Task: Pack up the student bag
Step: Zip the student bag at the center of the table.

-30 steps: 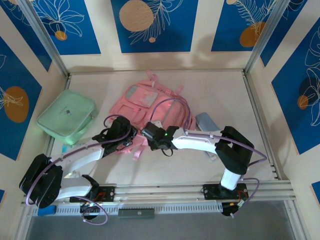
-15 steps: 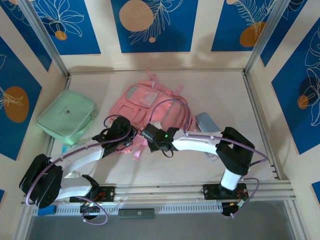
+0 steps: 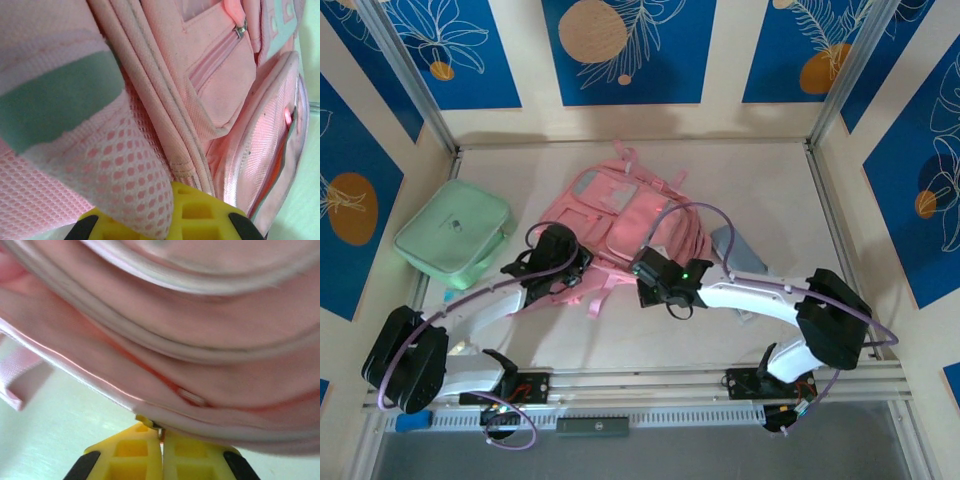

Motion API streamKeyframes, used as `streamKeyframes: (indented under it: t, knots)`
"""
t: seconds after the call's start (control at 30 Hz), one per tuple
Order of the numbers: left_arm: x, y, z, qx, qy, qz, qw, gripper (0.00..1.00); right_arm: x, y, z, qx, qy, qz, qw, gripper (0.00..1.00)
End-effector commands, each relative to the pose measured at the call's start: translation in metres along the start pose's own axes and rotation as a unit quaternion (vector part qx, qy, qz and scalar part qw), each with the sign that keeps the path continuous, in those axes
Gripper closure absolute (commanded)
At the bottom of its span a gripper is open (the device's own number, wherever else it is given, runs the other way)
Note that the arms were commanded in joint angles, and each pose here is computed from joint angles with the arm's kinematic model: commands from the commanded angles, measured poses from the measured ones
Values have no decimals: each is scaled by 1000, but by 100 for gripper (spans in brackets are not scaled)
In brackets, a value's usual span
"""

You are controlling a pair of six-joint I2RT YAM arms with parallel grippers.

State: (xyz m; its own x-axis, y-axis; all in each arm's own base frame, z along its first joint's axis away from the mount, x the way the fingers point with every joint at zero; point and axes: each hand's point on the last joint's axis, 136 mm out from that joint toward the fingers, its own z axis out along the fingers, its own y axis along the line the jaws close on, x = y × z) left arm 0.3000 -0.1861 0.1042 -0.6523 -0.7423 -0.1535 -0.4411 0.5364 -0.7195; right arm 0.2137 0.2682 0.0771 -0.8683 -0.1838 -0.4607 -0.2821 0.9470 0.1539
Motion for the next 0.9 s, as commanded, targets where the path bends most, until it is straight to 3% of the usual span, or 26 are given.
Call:
streamKeyframes:
  t: [0.0, 0.23, 0.67, 0.87]
  knots:
    - [-17, -43, -7, 63, -13, 16, 998, 100, 16, -15, -5, 19, 28, -2, 999, 100]
    - [-14, -50, -5, 71, -1, 16, 997, 100, 2, -10, 3, -6, 29, 22, 999, 100]
    - [-10, -48, -6, 77, 5, 9, 997, 100, -29, -13, 24, 28, 3, 27, 999, 79]
    - [-9, -50, -7, 80, 7, 11, 997, 100, -31, -10, 30, 45, 3, 2, 999, 88]
